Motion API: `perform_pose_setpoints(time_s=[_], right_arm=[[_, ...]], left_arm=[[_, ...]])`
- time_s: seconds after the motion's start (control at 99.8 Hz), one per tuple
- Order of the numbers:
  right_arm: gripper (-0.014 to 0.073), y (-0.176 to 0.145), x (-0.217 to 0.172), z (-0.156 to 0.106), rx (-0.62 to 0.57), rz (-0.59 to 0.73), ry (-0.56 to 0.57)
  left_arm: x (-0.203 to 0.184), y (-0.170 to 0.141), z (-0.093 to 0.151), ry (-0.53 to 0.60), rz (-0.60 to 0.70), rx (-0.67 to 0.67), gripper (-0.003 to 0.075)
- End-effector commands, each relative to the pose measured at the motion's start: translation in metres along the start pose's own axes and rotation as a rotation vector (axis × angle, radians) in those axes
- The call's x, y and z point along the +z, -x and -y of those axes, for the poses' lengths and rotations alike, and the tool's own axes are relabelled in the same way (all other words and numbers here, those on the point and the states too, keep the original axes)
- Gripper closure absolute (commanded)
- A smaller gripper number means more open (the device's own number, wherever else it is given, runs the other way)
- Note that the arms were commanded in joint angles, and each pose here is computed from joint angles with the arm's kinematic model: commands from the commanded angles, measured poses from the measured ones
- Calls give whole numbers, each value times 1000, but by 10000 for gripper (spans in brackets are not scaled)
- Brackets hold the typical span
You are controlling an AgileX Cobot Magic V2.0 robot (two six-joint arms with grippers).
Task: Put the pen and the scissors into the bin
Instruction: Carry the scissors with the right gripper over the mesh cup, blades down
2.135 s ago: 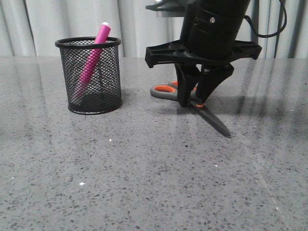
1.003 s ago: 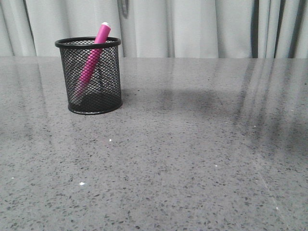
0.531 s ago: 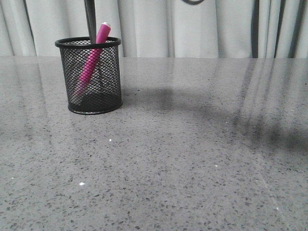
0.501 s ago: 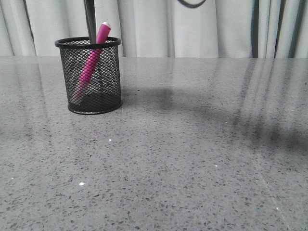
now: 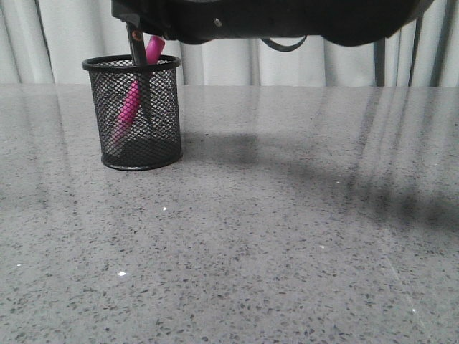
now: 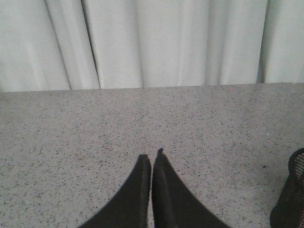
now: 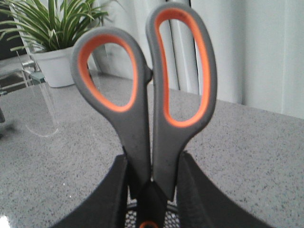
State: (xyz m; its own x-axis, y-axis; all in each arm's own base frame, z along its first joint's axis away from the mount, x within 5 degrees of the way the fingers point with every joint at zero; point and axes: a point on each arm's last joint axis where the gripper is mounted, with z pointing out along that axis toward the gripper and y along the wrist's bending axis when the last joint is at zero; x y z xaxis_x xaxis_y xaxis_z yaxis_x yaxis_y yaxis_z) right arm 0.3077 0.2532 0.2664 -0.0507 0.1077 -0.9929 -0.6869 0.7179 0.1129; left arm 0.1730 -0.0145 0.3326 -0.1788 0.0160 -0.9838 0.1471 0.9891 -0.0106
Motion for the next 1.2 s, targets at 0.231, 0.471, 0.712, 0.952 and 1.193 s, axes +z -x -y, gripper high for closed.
perform_pose_setpoints(time_s=[0.231,0.471,0.712,0.952,1.193], right_arm=[[664,18,-11,-4,-12,120,27],[664,18,-11,-4,-12,116,26],[662,18,-11,-4,-12,118,26],[663,22,-12,2,-14,153,17],[663,22,-13,9,-17,157,-1]], left_arm=[[-4,13,-3,31,58,-27,741],[-4,13,-3,31,58,-27,741],[-4,13,-3,31,58,-27,741],[-4,13,-3,31,58,-27,741],[-4,13,-3,31,58,-27,741]])
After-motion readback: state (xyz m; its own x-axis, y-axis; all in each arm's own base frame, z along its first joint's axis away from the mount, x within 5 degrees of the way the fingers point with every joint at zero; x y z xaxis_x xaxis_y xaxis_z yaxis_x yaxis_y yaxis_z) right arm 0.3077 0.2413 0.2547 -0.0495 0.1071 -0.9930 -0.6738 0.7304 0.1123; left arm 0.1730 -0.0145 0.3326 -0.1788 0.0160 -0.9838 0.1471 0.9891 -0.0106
